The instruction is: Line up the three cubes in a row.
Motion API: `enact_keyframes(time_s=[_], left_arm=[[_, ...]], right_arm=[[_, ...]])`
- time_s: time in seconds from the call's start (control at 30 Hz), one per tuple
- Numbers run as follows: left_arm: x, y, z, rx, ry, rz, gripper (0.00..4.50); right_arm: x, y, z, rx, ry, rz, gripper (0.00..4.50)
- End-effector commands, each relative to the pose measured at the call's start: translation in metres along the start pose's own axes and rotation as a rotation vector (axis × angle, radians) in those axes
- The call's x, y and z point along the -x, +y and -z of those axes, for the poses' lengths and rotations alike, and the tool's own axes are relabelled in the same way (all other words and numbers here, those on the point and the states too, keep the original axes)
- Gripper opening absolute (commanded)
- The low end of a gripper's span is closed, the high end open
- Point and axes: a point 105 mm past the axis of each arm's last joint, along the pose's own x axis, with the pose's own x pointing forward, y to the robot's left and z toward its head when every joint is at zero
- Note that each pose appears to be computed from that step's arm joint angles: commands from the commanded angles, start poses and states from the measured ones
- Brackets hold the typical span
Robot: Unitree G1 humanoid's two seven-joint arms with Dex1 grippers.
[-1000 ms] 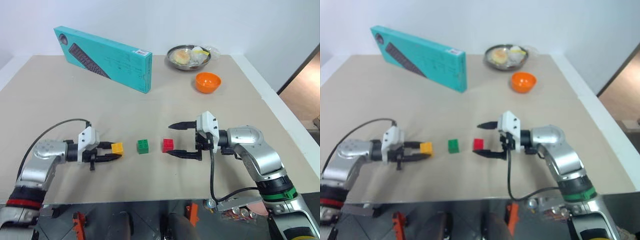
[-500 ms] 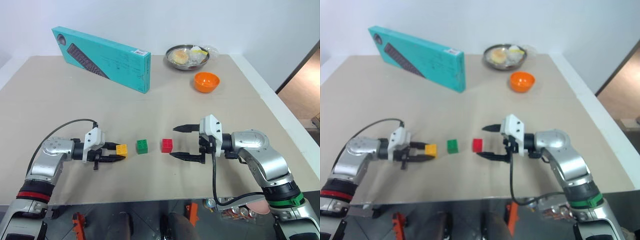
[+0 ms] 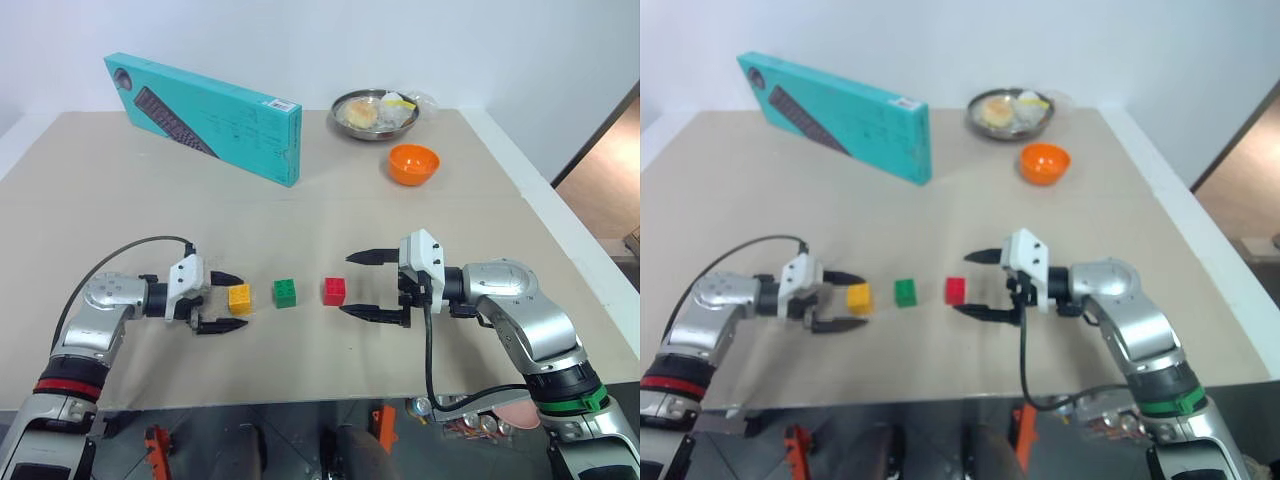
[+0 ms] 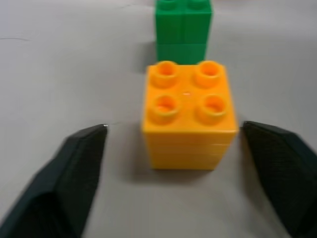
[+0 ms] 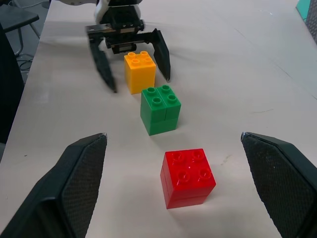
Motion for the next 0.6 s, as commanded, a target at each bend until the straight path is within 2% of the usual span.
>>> enact_keyframes(time_s=[0.03,0.27,0.4,0.47,0.6], left_arm=[[0.014,-0.001,-0.015,-0.004,-0.018,-0.017,4.45],[0.047,0.006,-0.054,0.172,-0.127,-0.152,4.45],[0.049,0.027,-0.073,0.165,-0.218,-0.367,4.45],[0.045,0.038,-0.076,0.144,-0.254,-0.475,4.45],[0.035,0.049,-0.074,0.105,-0.255,-0.570,4.45]], right_arm=[[0.004,-0.005,-0.013,0.041,-0.033,0.019,4.50],[0.014,-0.017,-0.027,-0.033,-0.124,0.113,4.50],[0.024,-0.030,-0.021,-0.038,-0.118,0.220,4.50],[0.028,-0.039,-0.015,-0.032,-0.104,0.290,4.50],[0.029,-0.047,-0.009,-0.033,-0.095,0.347,4.50]])
